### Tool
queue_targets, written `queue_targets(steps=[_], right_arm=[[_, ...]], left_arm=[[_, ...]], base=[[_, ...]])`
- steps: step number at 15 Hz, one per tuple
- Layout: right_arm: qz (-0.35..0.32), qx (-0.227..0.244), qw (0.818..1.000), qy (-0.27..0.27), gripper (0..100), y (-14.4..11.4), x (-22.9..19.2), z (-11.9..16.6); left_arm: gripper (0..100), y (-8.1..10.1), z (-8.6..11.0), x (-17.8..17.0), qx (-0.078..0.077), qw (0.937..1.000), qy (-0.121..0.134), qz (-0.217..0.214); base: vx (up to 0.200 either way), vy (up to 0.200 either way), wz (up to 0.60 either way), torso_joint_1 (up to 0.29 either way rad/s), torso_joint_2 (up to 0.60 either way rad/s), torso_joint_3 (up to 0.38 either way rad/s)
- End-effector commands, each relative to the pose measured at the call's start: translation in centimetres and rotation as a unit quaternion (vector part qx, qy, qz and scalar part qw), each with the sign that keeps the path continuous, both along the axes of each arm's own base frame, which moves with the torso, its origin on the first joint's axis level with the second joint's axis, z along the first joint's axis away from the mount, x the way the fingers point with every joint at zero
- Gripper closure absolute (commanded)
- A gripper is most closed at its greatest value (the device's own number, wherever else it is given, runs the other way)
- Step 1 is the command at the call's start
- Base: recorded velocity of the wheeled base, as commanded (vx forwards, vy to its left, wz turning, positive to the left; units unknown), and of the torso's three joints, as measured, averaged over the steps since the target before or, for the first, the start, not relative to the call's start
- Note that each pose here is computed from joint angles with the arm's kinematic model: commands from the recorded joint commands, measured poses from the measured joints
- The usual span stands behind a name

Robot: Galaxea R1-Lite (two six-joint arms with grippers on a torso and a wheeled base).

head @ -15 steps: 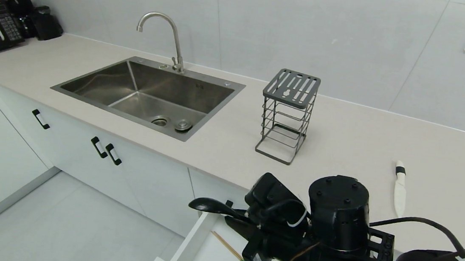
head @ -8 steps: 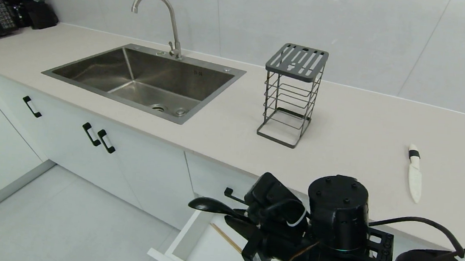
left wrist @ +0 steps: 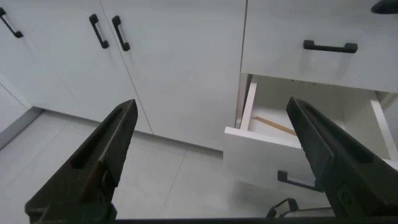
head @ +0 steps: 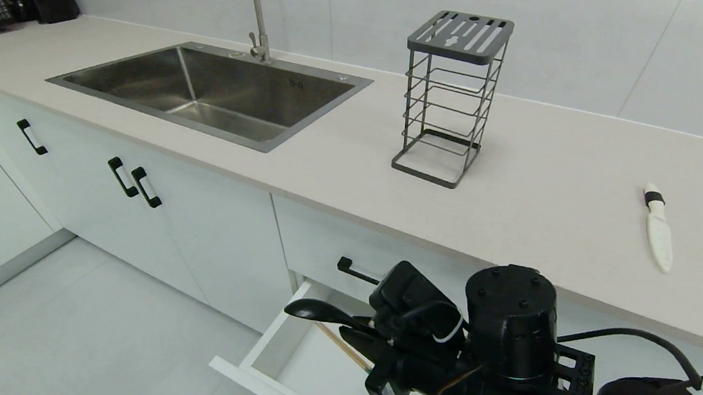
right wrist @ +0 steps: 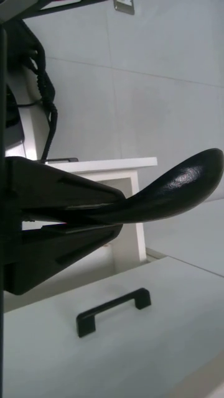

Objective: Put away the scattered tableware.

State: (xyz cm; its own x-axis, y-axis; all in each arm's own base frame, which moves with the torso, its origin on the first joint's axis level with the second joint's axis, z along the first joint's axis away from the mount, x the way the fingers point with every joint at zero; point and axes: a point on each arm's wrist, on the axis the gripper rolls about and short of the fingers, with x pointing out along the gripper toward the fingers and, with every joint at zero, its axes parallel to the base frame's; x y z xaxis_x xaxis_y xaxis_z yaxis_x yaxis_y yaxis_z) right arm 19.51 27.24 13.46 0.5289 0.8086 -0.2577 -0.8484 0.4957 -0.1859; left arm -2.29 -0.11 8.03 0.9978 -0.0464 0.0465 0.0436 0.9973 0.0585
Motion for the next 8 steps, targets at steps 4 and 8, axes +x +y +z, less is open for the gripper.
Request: queue_targets(steps=[4, 8], right_arm=[[0.001, 0.0, 1.0, 0.0, 100, 0.05, -0.04, -0.01], [0.003, 0.001, 1.0, 0.0, 100, 0.09, -0.02, 0.05]], left_arm=[[0, 0.0, -0.01, 0.0, 0.0, 1.0, 0.0, 0.0], [0, 0.0, -0.01, 0.0, 0.0, 1.0, 0.0, 0.0]], base=[[0.0, 0.0, 0.0, -0.255, 0.48, 0.224], [0.0, 0.0, 0.0, -0.255, 0.45, 0.199]])
